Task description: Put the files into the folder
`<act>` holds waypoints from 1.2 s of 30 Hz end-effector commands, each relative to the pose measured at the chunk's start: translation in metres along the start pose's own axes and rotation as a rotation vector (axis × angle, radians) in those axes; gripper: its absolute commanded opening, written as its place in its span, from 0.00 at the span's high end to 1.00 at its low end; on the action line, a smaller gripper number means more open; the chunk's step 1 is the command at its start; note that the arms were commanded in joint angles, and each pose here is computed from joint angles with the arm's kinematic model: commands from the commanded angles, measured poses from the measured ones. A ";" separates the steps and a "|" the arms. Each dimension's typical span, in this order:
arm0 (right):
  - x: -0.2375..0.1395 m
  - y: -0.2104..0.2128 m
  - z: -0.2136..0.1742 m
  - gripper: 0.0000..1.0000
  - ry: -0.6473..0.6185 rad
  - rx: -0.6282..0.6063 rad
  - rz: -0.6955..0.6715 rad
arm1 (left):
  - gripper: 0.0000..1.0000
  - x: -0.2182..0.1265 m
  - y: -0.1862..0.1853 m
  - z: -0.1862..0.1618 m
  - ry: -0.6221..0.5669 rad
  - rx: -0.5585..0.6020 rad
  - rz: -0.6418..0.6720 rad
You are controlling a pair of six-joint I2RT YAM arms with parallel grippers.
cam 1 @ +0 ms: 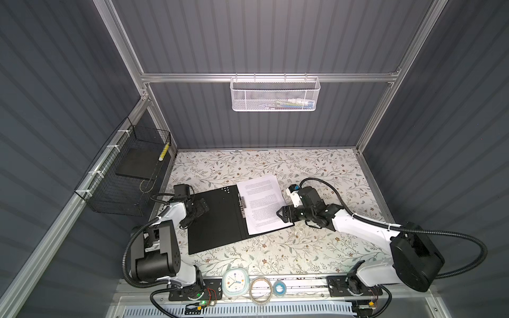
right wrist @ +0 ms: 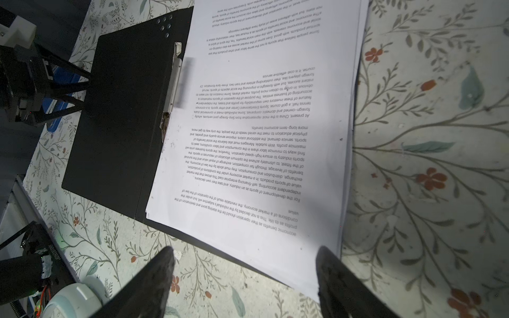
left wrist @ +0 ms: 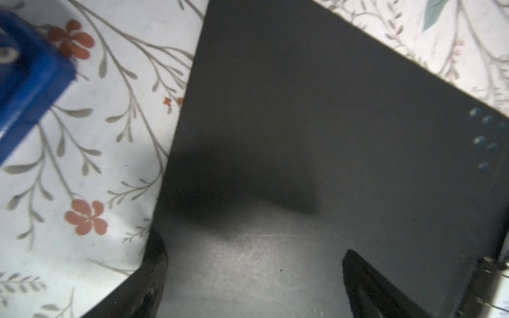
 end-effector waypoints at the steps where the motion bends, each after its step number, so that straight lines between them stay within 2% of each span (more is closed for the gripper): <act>1: -0.004 0.002 0.011 0.19 -0.010 -0.008 0.014 | 0.01 0.010 -0.002 -0.028 0.128 -0.024 -0.080; 7: -0.012 -0.003 0.017 0.19 -0.020 -0.005 0.026 | 0.01 0.014 -0.009 -0.043 0.159 -0.031 -0.166; 13: -0.019 -0.009 0.024 0.20 -0.014 -0.030 -0.002 | 0.01 0.016 -0.014 -0.055 0.169 -0.020 -0.197; 20: -0.028 -0.014 0.050 0.20 -0.040 -0.016 0.022 | 0.00 0.010 -0.040 -0.065 0.170 0.040 -0.206; 23: -0.022 -0.011 0.061 0.26 -0.018 -0.028 0.025 | 0.01 0.003 -0.044 -0.062 0.137 0.039 -0.203; 27: -0.003 0.009 0.069 0.31 0.045 -0.066 0.087 | 0.01 -0.017 -0.034 -0.039 0.049 0.044 -0.051; 30: 0.010 0.017 0.072 0.31 0.068 -0.072 0.114 | 0.01 -0.028 -0.021 -0.018 -0.004 -0.013 -0.034; 32: 0.018 0.021 0.073 0.32 0.071 -0.064 0.145 | 0.01 -0.032 -0.012 -0.010 -0.028 -0.012 0.048; 36: 0.034 0.027 0.073 0.31 0.081 -0.076 0.165 | 0.01 -0.023 -0.005 -0.007 0.018 0.007 0.156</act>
Point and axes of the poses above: each gripper's point midway between its finger pads, its own x axis out along the fingers, its own y axis along the line the jaws close on, z = x × y, the point moved 7 cm from there along -x, back along the fingers, and after that the axes turned 3 degrees about x, right-handed, at the moved point
